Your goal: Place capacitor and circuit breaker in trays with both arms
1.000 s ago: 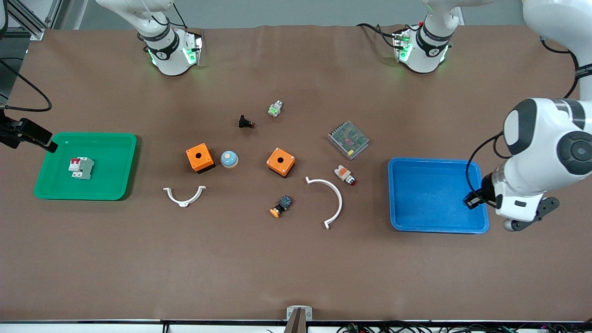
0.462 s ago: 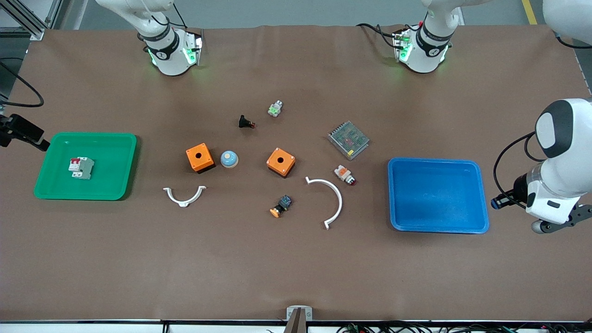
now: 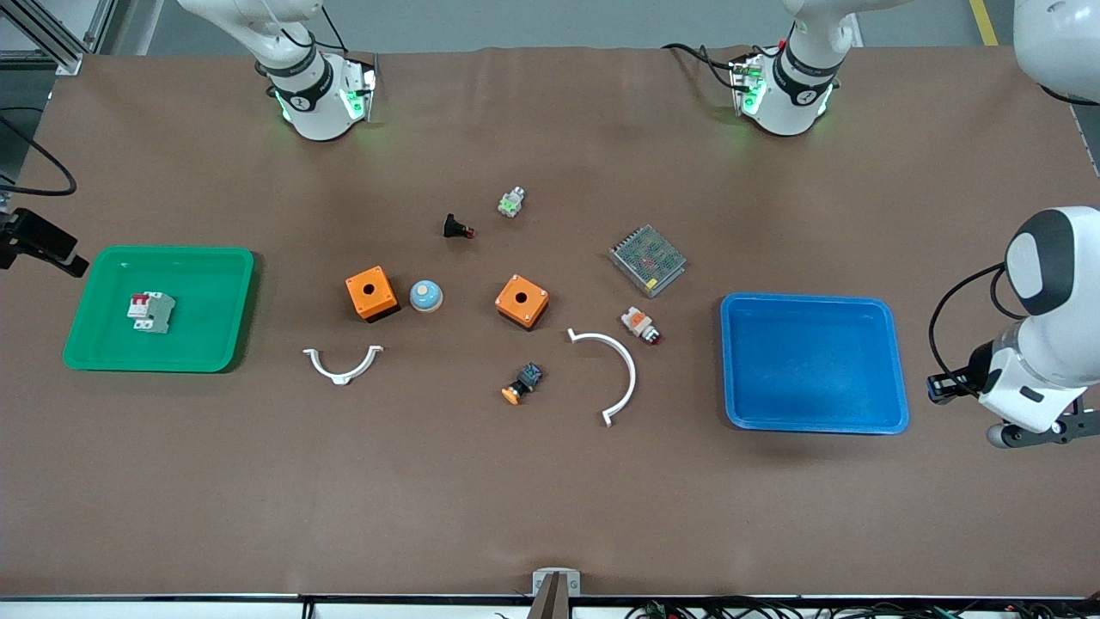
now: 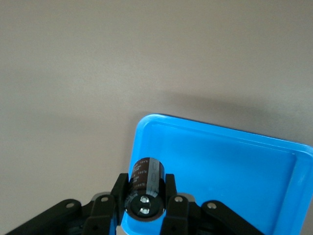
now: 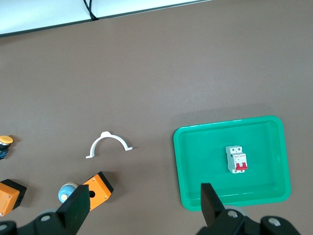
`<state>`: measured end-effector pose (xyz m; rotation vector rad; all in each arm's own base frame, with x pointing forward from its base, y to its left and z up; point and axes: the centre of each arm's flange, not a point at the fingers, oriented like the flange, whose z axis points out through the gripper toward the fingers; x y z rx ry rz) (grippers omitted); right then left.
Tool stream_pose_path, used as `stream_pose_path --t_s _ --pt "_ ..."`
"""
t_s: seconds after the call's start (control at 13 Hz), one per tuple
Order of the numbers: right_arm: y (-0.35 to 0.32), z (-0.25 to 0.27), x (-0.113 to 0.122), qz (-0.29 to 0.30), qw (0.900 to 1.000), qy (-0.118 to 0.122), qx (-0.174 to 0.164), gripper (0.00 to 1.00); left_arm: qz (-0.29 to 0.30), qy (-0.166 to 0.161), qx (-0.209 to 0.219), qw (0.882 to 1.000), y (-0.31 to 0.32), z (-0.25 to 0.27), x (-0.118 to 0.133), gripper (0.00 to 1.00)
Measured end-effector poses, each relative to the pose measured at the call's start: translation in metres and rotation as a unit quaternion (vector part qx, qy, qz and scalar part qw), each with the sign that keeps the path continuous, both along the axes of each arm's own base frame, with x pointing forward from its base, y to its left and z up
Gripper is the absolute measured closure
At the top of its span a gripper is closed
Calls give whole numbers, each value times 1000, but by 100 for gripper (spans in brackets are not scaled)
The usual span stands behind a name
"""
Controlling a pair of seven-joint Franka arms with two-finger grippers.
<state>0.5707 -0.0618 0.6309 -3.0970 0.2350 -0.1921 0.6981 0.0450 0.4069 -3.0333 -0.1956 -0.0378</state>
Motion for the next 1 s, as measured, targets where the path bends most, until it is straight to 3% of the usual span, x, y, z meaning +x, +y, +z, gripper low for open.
stream_pose_path --t_s 0.69,1.0 --pt "0 32 -6 1 1000 -11 -2 0 -50 6 3 999 87 5 -9 66" --pt "1 36 -7 1 1000 -12 -2 0 -68 -24 5 997 78 14 0 66"
